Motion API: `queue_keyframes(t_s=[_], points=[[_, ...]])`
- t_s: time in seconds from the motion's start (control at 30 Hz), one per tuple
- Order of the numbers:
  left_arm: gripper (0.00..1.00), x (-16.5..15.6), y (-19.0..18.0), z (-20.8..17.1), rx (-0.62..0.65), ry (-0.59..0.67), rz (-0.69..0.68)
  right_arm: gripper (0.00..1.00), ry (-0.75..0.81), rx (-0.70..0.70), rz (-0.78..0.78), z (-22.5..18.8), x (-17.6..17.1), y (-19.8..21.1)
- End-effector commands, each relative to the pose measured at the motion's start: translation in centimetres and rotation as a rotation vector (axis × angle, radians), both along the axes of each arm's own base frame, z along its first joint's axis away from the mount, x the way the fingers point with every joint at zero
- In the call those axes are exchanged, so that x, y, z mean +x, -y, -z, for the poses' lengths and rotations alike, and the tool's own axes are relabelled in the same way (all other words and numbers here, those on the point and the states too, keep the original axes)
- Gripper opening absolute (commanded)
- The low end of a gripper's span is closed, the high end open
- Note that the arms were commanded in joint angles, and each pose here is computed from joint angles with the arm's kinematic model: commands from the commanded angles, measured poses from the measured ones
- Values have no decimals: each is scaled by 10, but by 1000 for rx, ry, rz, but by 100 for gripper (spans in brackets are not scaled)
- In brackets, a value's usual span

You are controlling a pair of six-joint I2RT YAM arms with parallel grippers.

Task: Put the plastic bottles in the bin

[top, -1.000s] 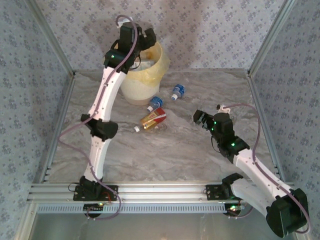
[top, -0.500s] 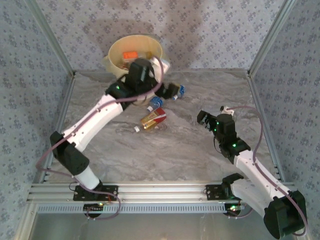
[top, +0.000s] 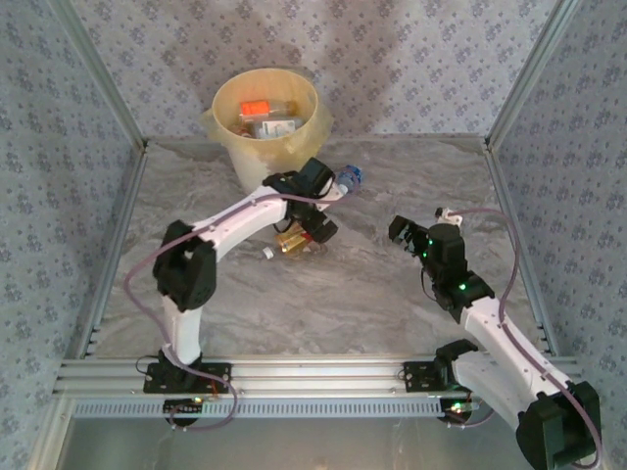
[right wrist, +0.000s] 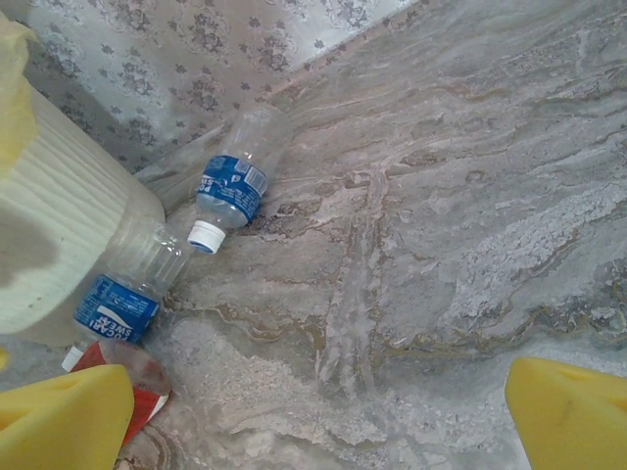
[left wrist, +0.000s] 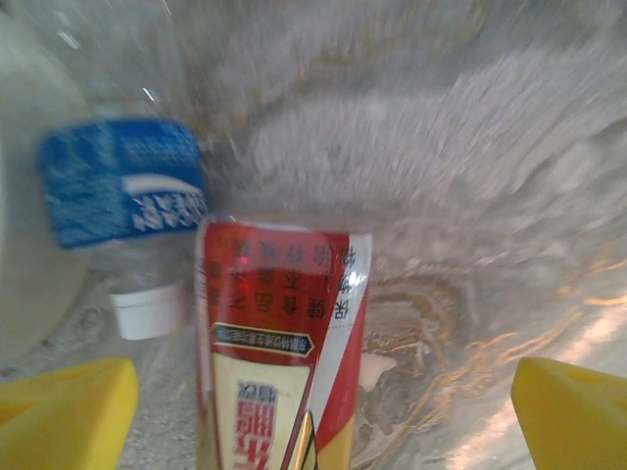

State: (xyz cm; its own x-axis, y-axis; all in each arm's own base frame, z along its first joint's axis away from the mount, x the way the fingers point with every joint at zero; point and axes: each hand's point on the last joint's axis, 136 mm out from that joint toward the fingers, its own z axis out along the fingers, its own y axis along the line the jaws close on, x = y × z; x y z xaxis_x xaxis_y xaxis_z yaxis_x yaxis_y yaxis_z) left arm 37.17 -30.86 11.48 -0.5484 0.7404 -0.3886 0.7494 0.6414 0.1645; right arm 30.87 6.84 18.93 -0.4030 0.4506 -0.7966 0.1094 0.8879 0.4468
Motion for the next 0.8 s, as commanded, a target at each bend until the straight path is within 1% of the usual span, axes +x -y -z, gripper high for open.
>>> queue_keyframes(t_s=[0.0,0.13,0.23,0.33,0.47,0.6,0.77], points=[[98,8,-13,6,72,-28,-23,100,20,-1,5,-12,-2,3],[98,9,-9,27,78,-85,-15,100,17,-6,10,-12,-5,6],[94,7,-12,38,100,-113,-18,100,17,-12,17,-11,-7,8],[89,-4,-9,41,81,-156,10,100,19,-14,20,-11,-7,9],[86,-21,-6,47,91,-195,71,100,16,-9,21,-9,-6,8],[86,-29,-7,57,106,-228,87,100,16,-6,20,-8,-5,8],[88,-23,-18,74,195,-203,81,100,11,-7,24,-7,-6,9]])
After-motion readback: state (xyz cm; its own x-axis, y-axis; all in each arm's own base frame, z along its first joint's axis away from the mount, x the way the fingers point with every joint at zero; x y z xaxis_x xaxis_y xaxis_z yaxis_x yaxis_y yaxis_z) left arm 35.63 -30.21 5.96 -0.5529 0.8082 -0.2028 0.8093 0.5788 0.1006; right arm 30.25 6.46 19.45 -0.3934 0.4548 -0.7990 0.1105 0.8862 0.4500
